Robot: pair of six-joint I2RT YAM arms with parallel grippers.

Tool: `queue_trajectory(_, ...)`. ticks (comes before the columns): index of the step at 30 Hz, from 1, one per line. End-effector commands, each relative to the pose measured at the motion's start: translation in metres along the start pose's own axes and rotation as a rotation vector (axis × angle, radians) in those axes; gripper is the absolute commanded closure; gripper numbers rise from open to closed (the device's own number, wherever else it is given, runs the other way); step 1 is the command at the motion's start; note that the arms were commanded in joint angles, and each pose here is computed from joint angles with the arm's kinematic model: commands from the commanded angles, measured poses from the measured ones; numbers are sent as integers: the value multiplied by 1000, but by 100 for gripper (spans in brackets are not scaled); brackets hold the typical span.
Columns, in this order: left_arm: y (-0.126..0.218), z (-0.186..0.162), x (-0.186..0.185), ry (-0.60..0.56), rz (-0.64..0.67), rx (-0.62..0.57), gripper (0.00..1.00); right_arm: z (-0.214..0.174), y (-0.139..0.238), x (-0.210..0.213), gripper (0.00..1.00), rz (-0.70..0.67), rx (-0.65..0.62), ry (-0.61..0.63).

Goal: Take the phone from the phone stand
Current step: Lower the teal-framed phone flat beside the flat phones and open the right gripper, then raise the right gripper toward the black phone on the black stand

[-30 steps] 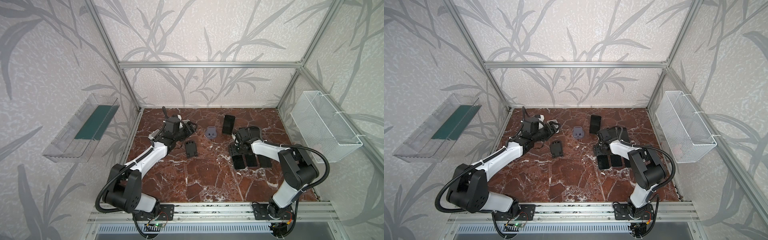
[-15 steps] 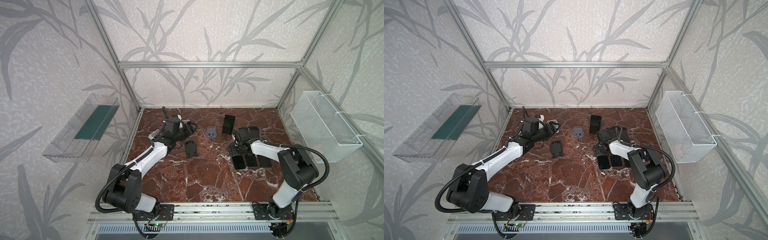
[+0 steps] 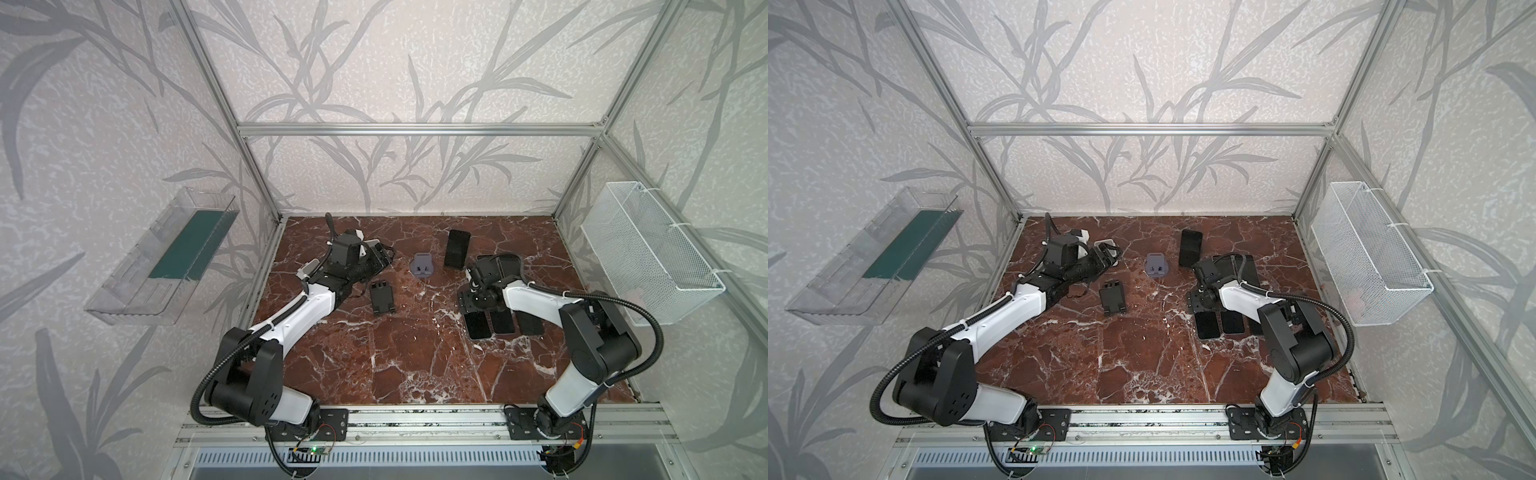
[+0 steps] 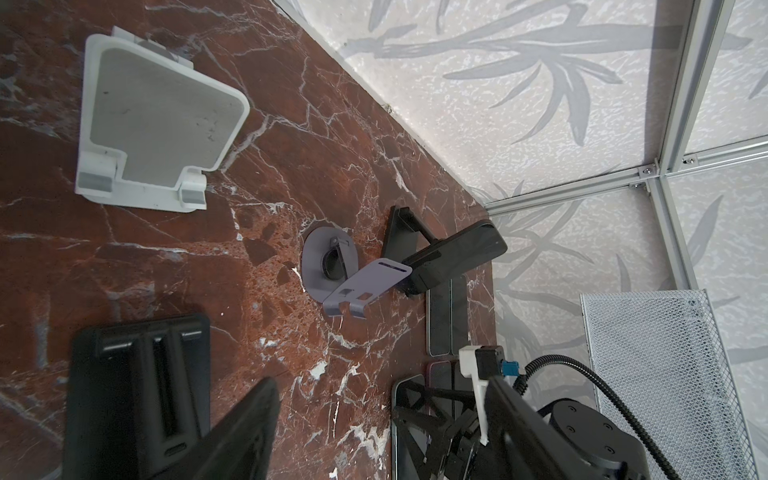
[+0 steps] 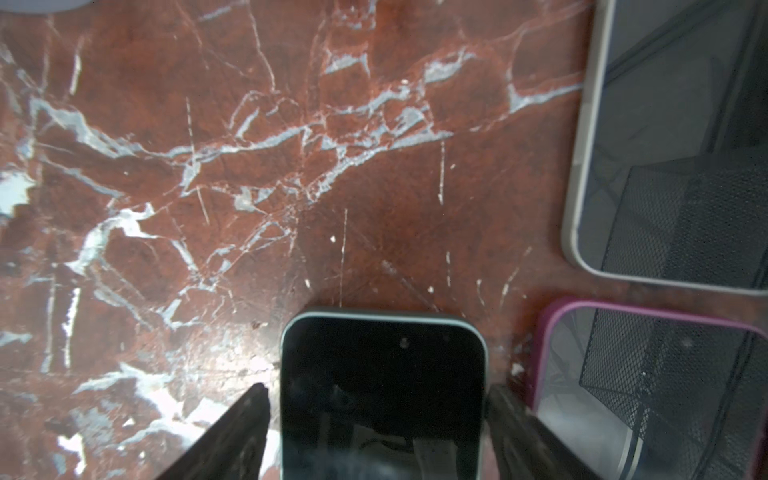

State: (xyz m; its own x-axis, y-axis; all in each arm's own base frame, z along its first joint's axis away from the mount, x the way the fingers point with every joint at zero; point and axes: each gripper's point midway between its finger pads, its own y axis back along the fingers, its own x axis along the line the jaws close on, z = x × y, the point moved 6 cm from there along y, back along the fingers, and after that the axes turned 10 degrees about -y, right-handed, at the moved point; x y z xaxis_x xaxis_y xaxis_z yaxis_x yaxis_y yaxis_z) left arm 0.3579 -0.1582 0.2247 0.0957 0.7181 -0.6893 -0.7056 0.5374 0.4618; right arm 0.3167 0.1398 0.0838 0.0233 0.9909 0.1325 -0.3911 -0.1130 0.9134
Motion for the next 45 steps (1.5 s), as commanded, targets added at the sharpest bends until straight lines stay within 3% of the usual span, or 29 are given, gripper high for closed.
queue_trajectory(1, -2, 6, -9, -10, -23, -1, 22, 15, 25, 5, 16, -6, -59, -23)
queue_trajectory(12, 14, 11, -14, -36, -3, -64, 10, 37, 70, 17, 13, 75, -192, -51)
queue_trajectory(15, 18, 13, -15, -35, -16, -84, 1, 40, 78, 16, 12, 60, -230, -64)
queue_trajectory(20, 25, 15, -16, -42, -13, -117, 1, 44, 94, 9, 1, -154, -317, -17)
queue_trajectory(22, 26, 15, -17, -42, -11, -121, 1, 46, 99, 8, 1, -193, -338, -15)
queue_trajectory(39, 31, 20, -10, -33, 30, -144, 4, 59, 117, 1, 1, -224, -504, -132)
queue_trajectory(44, 31, 21, -9, -30, 32, -148, 4, 59, 109, 8, 0, -170, -470, -128)
queue_trajectory(45, 31, 22, -10, -29, 26, -149, 4, 59, 106, 12, 5, -142, -457, -101)
